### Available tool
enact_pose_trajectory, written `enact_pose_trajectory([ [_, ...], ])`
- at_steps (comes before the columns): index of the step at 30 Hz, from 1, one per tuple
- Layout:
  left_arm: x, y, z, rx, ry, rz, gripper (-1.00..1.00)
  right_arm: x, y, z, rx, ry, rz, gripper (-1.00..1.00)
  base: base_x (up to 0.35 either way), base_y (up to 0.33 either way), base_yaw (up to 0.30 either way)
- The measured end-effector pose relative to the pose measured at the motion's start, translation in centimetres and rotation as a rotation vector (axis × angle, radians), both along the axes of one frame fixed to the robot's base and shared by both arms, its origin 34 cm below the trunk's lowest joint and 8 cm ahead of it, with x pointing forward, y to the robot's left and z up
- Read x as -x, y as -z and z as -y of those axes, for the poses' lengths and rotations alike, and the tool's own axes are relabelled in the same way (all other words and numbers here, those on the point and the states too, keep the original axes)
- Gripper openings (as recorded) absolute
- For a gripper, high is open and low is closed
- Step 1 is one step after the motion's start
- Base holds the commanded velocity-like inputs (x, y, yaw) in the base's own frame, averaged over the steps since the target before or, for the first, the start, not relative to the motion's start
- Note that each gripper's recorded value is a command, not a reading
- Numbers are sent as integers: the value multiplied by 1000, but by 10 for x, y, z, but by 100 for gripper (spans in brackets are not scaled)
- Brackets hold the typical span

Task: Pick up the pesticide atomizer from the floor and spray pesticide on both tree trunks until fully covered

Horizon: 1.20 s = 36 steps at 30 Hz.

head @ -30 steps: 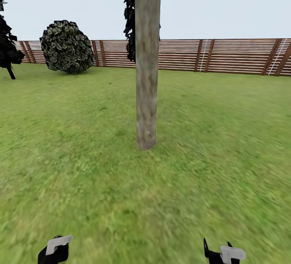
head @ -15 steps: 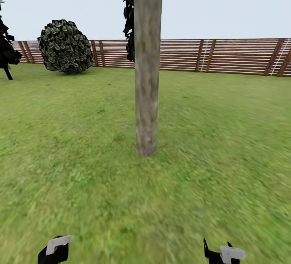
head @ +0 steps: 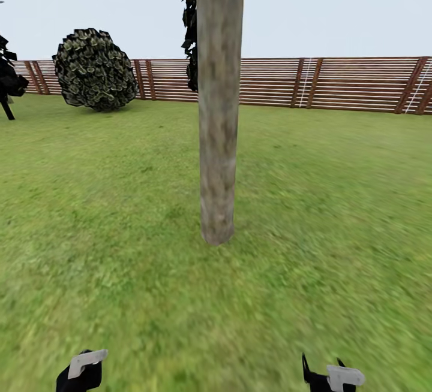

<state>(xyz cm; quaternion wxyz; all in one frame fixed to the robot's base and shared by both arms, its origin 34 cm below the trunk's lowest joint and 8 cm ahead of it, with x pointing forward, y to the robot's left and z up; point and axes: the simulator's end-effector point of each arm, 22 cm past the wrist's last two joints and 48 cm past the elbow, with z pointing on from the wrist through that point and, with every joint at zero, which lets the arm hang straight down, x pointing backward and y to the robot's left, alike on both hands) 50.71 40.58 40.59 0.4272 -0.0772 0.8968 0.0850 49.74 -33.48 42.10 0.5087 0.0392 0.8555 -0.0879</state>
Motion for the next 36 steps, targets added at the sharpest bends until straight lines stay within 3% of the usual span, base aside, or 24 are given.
enact_pose_trajectory([
  [8, 0, 0, 0, 0, 0, 0, -100, 0, 0, 0, 0, 0, 0, 100, 337, -32, -12],
  [15, 0, 0, 0, 0, -1, 1, -100, 0, 0, 0, 0, 1, 1, 100, 280, -132, -218],
  [27, -4, -3, 0, -5, 4, 8, -100, -1, -2, 1, 1, 3, 5, 100, 40, -70, -113],
  [29, -7, -4, 4, -8, 27, 9, -100, -5, -4, 0, 5, -12, 9, 100, 0, 0, -1],
  [30, -8, -5, 2, -9, 32, 10, -100, -6, -4, -3, 10, -33, 8, 100, 0, 0, 0],
  [31, -12, -8, 1, -8, 57, 15, -100, -12, -4, -25, 40, -165, 2, 100, 0, 0, 0],
  [33, -16, -12, 0, 0, 108, 19, -100, -27, -10, -43, 77, -273, 12, 100, 0, 0, 0],
  [36, -22, -15, 29, 47, 357, -3, -100, -63, -18, -77, 151, -462, 1, 100, 0, 0, 0],
])
